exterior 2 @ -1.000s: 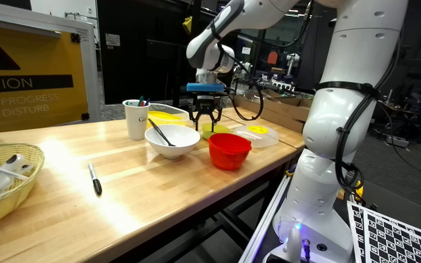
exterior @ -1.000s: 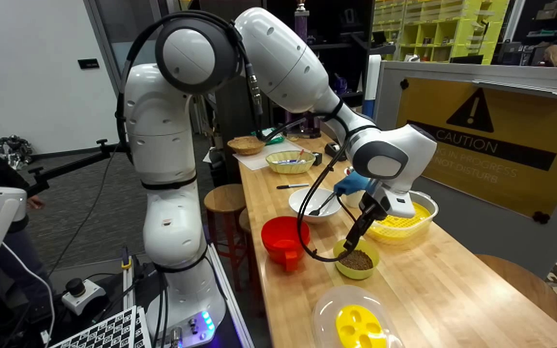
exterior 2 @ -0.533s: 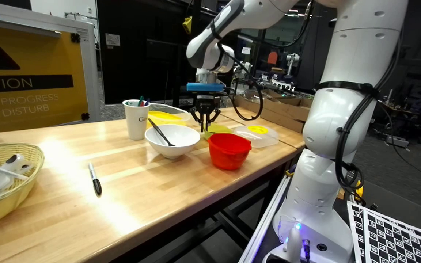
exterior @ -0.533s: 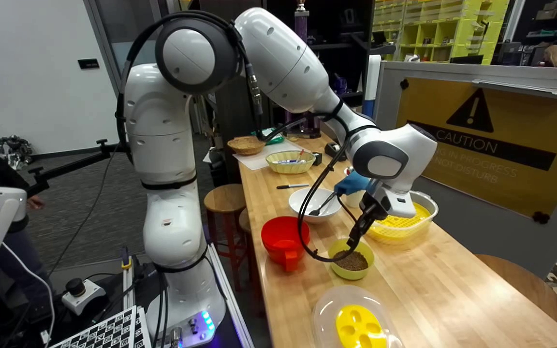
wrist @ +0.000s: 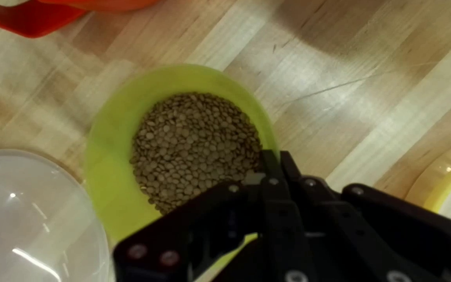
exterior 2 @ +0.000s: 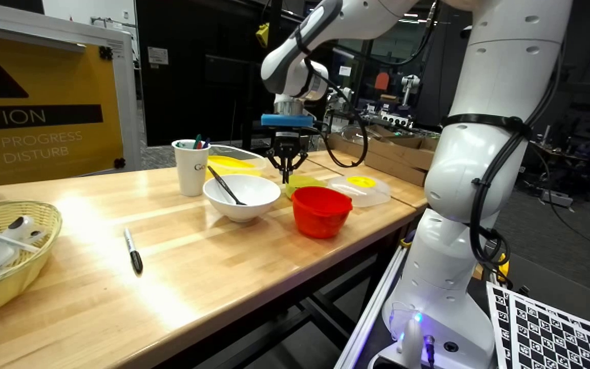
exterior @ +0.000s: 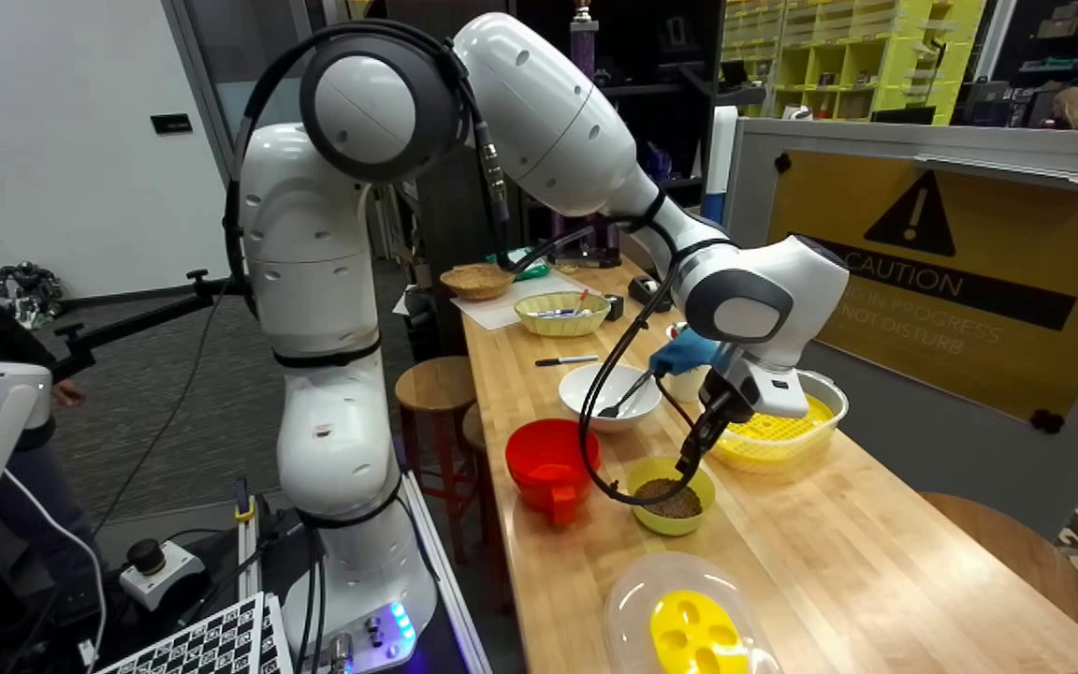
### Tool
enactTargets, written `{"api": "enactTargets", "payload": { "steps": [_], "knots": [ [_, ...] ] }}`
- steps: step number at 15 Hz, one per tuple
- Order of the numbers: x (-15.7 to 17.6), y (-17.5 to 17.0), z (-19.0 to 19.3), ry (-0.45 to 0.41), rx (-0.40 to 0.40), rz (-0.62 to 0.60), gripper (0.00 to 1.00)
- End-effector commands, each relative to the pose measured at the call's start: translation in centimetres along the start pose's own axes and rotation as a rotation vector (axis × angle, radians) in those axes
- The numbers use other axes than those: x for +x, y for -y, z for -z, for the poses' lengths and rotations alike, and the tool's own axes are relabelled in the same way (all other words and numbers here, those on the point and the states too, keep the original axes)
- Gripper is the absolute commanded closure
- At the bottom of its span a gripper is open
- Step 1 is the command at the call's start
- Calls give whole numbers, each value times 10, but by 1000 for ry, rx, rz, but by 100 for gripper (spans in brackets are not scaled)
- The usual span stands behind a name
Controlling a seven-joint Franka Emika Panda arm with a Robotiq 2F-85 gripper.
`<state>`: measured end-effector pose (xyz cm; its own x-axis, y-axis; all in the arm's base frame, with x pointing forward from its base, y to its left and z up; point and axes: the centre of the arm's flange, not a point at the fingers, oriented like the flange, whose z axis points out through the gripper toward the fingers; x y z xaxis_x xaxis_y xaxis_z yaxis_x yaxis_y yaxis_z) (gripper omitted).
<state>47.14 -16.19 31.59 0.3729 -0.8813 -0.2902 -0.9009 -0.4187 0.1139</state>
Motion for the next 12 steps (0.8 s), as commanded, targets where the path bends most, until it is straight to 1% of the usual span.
{"api": "enactTargets", "payload": {
  "steps": [1, 12],
  "knots": [
    [-1, 0, 6, -4, 1, 7, 99],
    [-11, -6, 35, -35, -29, 22, 99]
  ]
}}
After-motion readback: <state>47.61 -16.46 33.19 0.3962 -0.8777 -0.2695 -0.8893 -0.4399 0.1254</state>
